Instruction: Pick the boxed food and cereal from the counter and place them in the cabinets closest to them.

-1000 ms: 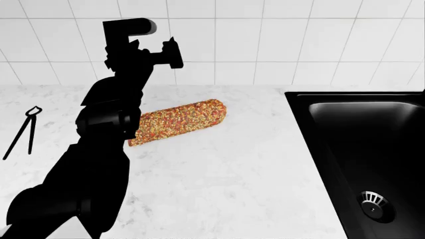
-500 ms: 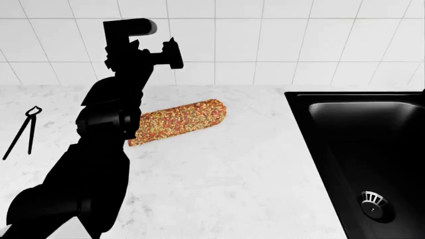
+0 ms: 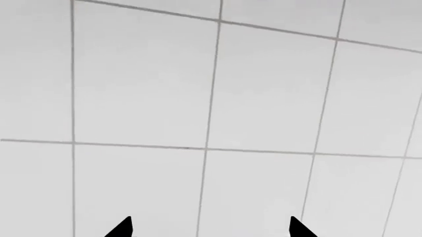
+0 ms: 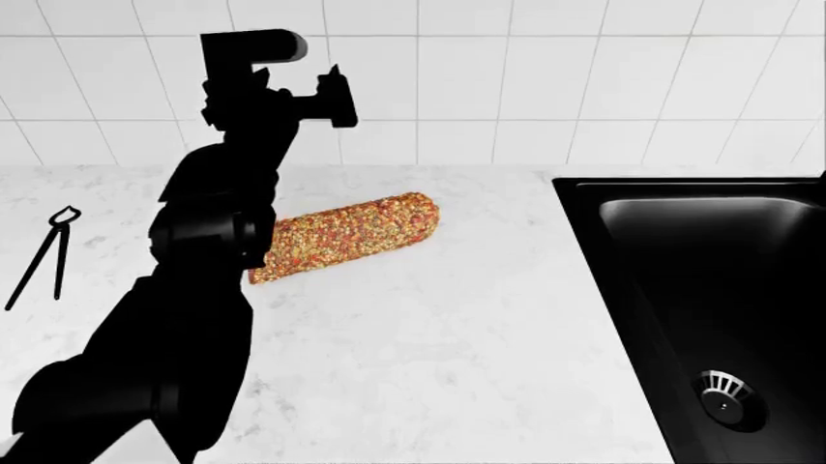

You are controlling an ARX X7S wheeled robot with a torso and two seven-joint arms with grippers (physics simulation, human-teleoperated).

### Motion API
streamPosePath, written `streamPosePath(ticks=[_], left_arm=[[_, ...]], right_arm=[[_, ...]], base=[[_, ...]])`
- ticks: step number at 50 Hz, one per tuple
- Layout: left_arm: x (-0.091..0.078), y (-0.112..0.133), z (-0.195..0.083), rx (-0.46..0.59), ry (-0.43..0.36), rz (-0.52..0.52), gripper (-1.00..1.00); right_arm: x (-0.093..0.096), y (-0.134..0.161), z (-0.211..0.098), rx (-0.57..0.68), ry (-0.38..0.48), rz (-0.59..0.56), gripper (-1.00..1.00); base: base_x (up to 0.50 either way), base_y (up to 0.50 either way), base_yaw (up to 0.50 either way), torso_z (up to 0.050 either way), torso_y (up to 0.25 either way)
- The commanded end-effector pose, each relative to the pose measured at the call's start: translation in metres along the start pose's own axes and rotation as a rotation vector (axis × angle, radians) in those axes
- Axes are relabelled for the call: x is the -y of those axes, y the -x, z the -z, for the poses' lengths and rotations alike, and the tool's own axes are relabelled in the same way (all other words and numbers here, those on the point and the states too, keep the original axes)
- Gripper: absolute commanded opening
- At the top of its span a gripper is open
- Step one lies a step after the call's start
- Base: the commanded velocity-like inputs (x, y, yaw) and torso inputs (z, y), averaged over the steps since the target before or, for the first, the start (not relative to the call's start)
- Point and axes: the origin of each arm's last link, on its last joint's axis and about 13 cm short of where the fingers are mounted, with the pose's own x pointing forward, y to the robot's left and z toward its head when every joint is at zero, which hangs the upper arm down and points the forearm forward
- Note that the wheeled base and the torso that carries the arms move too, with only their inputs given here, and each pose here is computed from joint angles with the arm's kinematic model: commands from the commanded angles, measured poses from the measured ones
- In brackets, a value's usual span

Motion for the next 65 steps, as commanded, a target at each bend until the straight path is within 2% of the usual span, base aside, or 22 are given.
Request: streamPosePath(ticks=[1, 4, 11, 22, 28, 33, 39, 47, 54, 62, 65], left_arm=[[0.011, -0.011, -0.038, 0.129, -0.025, 0.051, 1.0], [0.018, -0.015, -0.061, 0.185, -0.041, 0.084, 1.0], [0.029, 0.009, -0.083, 0.247, -0.062, 0.135, 1.0], [0.036, 0.033, -0.1, 0.294, -0.075, 0.178, 1.0], [0.036, 0.037, -0.102, 0.301, -0.078, 0.183, 1.0], [0.039, 0.049, -0.106, 0.306, -0.079, 0.197, 1.0], [0.045, 0.077, -0.112, 0.318, -0.078, 0.222, 1.0], [0.051, 0.121, -0.114, 0.315, -0.086, 0.264, 1.0], [0.051, 0.164, -0.112, 0.348, -0.056, 0.291, 1.0], [0.055, 0.214, -0.111, 0.419, -0.072, 0.288, 1.0], [0.055, 0.225, -0.111, 0.442, -0.072, 0.285, 1.0]], right_arm=[[-0.016, 0.015, 0.06, -0.495, 0.138, -0.157, 1.0], [-0.016, 0.02, 0.05, -0.469, 0.148, -0.162, 1.0], [-0.012, 0.033, 0.026, -0.409, 0.146, -0.172, 1.0], [-0.013, 0.055, -0.027, -0.265, 0.165, -0.194, 1.0], [-0.012, 0.063, -0.047, -0.211, 0.185, -0.177, 1.0], [-0.011, 0.073, -0.061, -0.169, 0.208, -0.169, 1.0], [-0.01, 0.09, -0.077, -0.116, 0.205, -0.192, 1.0], [-0.006, 0.112, -0.078, -0.07, 0.201, -0.213, 1.0], [0.006, 0.142, -0.077, -0.063, 0.18, -0.263, 1.0], [0.017, 0.172, -0.078, -0.048, 0.165, -0.321, 1.0], [0.018, 0.181, -0.075, -0.033, 0.159, -0.341, 1.0]], base=[[0.0, 0.0, 0.0, 0.0, 0.0], [0.0, 0.0, 0.0, 0.0, 0.0], [0.0, 0.0, 0.0, 0.0, 0.0], [0.0, 0.0, 0.0, 0.0, 0.0], [0.0, 0.0, 0.0, 0.0, 0.0], [0.0, 0.0, 0.0, 0.0, 0.0], [0.0, 0.0, 0.0, 0.0, 0.0], [0.0, 0.0, 0.0, 0.0, 0.0], [0.0, 0.0, 0.0, 0.0, 0.0], [0.0, 0.0, 0.0, 0.0, 0.0], [0.0, 0.0, 0.0, 0.0, 0.0]])
